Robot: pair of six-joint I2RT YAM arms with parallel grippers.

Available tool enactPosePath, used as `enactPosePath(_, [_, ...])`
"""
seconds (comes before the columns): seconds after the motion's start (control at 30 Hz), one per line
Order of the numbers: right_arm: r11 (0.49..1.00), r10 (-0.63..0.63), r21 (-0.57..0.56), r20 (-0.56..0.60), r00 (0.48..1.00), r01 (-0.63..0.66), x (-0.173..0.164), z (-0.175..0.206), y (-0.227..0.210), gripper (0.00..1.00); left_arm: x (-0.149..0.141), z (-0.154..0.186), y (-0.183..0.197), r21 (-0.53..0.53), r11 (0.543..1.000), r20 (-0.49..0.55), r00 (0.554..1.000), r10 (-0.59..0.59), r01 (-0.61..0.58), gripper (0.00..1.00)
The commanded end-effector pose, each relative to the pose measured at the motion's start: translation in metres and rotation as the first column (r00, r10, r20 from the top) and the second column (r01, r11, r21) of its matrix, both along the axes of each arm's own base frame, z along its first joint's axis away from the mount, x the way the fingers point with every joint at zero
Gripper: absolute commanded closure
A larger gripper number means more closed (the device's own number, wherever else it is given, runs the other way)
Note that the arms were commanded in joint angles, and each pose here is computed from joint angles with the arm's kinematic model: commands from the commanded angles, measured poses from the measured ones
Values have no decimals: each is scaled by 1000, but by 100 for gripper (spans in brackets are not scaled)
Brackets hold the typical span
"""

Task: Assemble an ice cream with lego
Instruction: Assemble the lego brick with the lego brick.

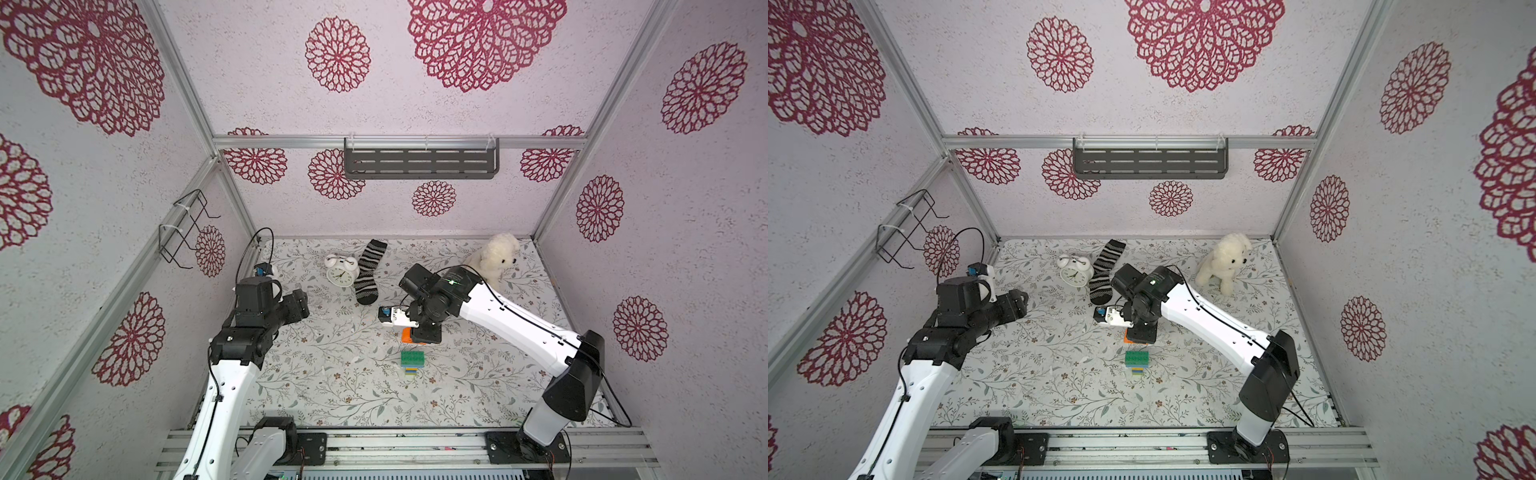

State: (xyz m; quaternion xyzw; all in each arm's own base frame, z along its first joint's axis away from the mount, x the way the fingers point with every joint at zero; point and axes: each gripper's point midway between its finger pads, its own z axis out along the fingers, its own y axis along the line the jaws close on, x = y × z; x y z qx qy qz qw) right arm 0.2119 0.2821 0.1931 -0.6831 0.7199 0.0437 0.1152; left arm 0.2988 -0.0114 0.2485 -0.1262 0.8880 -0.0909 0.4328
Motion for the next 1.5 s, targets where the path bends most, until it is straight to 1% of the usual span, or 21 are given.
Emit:
enactPosePath(0.0, [1000, 9, 8, -16, 1000, -9, -10, -2, -4, 78, 4, 0, 3, -9, 1000, 13, 1000, 13, -13, 23])
enactPosePath(0.4, [1000, 23, 10, -40, 999, -23, -16, -24, 1, 77, 5, -2, 5, -9, 1000, 6, 1000, 17, -17, 23])
enactPosePath(0.6, [998, 53, 28, -29, 998, -53, -17, -26, 7, 76, 5, -2, 5, -10, 1000, 8, 1000, 19, -19, 23])
enactPosePath(0.9, [998, 60, 11, -53, 997, -60, -22, -33, 6, 77, 6, -2, 6, -13, 1000, 7, 1000, 22, -21, 23])
enactPosePath(1.47, [998, 56, -8, -59, 997, -57, -24, -38, 4, 77, 7, -3, 6, -25, 1000, 5, 1000, 19, -19, 23])
